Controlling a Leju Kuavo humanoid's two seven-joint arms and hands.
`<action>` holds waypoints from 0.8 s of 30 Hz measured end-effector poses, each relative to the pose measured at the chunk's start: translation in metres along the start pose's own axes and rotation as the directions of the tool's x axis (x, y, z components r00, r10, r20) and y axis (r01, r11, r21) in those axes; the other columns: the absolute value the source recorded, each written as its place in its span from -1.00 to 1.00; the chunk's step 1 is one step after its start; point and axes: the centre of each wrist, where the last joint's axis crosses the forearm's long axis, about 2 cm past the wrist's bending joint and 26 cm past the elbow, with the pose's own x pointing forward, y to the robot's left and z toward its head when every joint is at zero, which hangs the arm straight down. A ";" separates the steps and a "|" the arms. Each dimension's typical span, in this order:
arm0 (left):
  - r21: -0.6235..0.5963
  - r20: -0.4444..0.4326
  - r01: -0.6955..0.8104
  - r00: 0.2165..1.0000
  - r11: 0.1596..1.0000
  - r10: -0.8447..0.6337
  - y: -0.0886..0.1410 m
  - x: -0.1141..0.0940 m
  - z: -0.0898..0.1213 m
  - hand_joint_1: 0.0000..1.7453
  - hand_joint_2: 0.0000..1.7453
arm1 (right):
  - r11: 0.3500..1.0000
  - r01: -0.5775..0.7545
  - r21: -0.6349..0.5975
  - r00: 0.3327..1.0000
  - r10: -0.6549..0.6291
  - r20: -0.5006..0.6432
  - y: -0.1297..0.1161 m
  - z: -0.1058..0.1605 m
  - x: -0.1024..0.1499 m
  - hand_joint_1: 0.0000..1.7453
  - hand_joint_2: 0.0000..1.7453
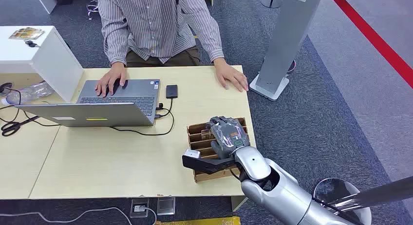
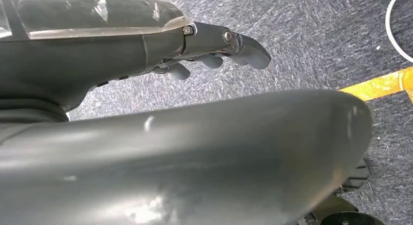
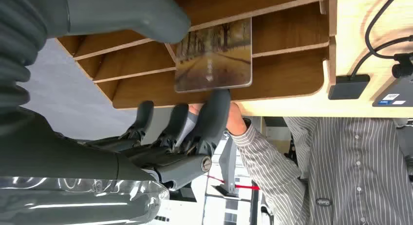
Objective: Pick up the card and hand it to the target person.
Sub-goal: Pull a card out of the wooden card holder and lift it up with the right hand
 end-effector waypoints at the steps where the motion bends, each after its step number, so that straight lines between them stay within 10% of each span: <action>1: 0.000 0.000 0.000 1.000 1.000 0.000 0.000 0.000 0.000 -1.00 -1.00 | 1.000 0.000 0.000 1.000 0.000 0.000 0.000 0.000 0.000 0.44 1.00; 17: -0.001 0.000 0.000 1.000 1.000 0.000 0.000 0.000 0.000 -1.00 -1.00 | 1.000 0.001 -0.002 1.000 -0.001 -0.001 0.000 0.000 0.000 0.44 1.00; 24: -0.001 -0.001 0.000 1.000 1.000 0.000 0.000 0.000 0.000 -1.00 -1.00 | 1.000 0.000 0.000 1.000 0.000 0.000 0.000 0.000 0.000 0.93 1.00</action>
